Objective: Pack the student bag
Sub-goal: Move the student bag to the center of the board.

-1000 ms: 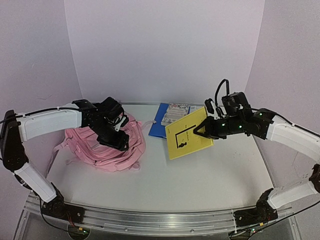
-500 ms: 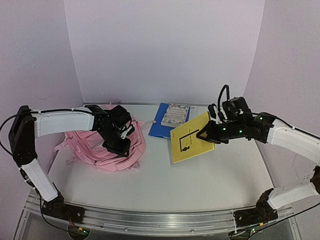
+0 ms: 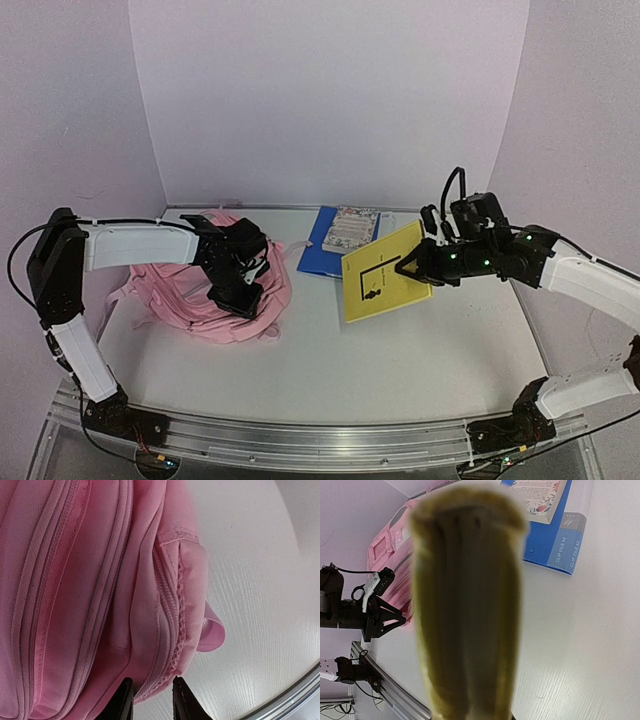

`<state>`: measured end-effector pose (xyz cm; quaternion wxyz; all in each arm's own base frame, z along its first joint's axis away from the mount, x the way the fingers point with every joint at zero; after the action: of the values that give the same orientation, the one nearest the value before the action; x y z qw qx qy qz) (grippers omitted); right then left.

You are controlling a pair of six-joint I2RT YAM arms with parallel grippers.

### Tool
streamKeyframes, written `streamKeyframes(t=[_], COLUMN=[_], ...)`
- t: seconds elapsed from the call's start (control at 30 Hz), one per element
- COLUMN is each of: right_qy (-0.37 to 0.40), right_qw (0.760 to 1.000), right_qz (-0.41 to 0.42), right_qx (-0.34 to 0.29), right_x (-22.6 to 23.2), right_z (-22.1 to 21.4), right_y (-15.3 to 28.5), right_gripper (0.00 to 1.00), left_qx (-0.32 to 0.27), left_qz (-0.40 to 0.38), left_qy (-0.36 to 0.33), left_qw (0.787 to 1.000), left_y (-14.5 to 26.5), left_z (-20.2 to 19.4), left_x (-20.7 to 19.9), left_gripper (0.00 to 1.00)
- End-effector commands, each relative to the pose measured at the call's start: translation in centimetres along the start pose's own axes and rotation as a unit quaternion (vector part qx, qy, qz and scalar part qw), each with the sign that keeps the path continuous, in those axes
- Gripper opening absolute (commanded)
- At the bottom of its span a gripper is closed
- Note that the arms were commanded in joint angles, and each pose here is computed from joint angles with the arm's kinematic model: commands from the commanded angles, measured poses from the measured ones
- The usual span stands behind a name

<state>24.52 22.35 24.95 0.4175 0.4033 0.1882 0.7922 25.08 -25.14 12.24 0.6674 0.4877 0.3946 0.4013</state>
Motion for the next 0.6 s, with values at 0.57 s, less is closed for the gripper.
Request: streamKeyframes(t=[0.57], right_qy=[0.003], right_qw=[0.996], right_qz=[0.047], right_qx=[-0.069], right_x=[1.9], right_z=[2.3], right_y=[2.4], right_gripper=[0.00], left_qx=[0.006], left_qz=[0.037], left_qy=[-0.047], left_qw=[0.998], left_y=[-2.7], left_z=[-0.8], left_x=[0.0], left_gripper=[0.26])
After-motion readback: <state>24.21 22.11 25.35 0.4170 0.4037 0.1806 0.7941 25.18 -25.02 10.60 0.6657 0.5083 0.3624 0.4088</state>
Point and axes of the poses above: each gripper's point midway between its finger pads, its own y axis back along the fingers, its own x axis along the line the jaws close on, z = x × y, the point moved 5 cm from there along y, back along the fingers, and after that the axes turned 4 degrees about y, right-handed, at the moved point
